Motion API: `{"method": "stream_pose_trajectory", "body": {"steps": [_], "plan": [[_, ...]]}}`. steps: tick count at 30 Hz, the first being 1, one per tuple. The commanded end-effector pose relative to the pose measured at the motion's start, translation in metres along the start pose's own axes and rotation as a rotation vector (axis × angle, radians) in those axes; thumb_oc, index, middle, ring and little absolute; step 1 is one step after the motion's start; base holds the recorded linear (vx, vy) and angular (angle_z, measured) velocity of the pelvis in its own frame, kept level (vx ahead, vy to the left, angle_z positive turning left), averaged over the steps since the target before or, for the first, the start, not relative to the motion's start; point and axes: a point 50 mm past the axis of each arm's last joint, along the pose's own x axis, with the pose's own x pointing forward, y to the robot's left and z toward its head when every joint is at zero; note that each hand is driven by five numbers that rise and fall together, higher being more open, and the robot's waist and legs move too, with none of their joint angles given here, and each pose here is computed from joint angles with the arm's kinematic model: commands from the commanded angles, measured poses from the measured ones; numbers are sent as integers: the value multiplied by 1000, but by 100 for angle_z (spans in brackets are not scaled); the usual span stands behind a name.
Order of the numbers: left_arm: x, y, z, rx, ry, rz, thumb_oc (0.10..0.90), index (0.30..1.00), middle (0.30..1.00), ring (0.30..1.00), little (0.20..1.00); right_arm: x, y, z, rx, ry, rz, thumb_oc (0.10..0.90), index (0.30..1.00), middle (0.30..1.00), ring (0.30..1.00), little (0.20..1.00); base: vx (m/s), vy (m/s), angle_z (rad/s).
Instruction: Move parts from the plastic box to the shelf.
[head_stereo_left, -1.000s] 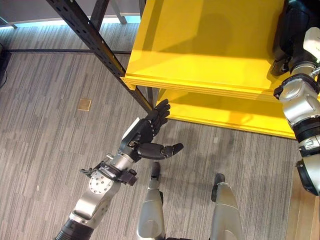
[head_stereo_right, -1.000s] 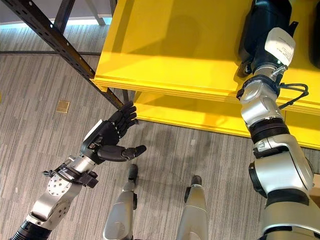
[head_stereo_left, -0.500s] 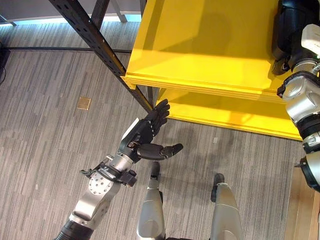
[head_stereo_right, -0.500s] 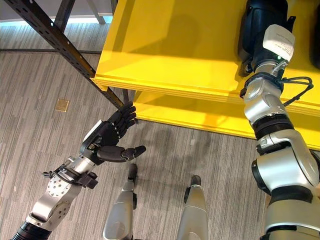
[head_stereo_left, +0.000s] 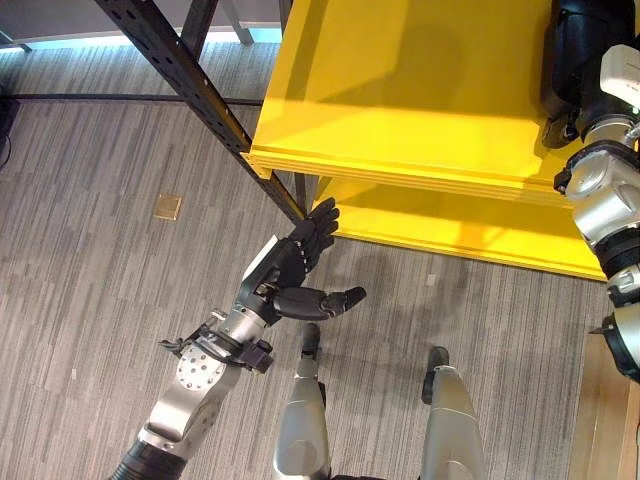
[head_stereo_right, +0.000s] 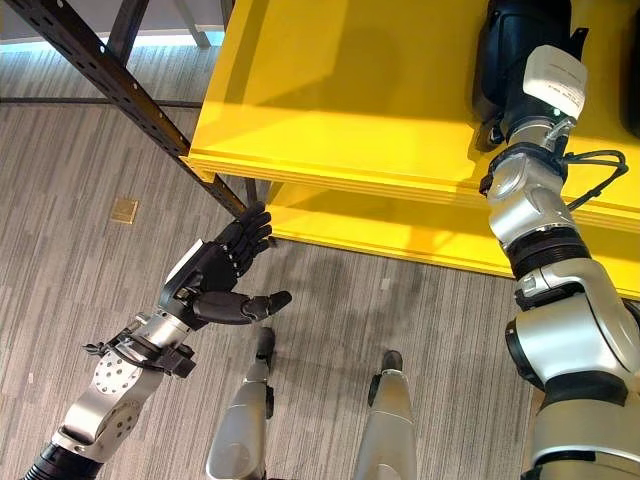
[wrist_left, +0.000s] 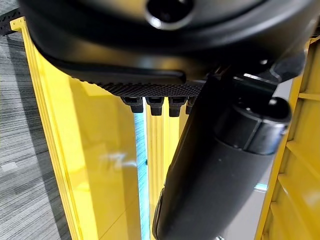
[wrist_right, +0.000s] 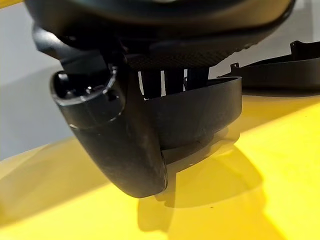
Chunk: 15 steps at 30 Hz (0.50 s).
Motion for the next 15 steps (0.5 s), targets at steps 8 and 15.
{"method": "stream_pose_trajectory", "body": {"steps": [8,15], "plan": [[6,-8,31,13,-195,-30,900,1000,1000,1000,1000,11,-64,60,164,-188,-219,400,300,300,300,300,21,38,1],[5,-8,30,19,-192,-34,900,1000,1000,1000,1000,10,-51,55,167,-143,-170,441,358,358,358,358,2,3,4]]}}
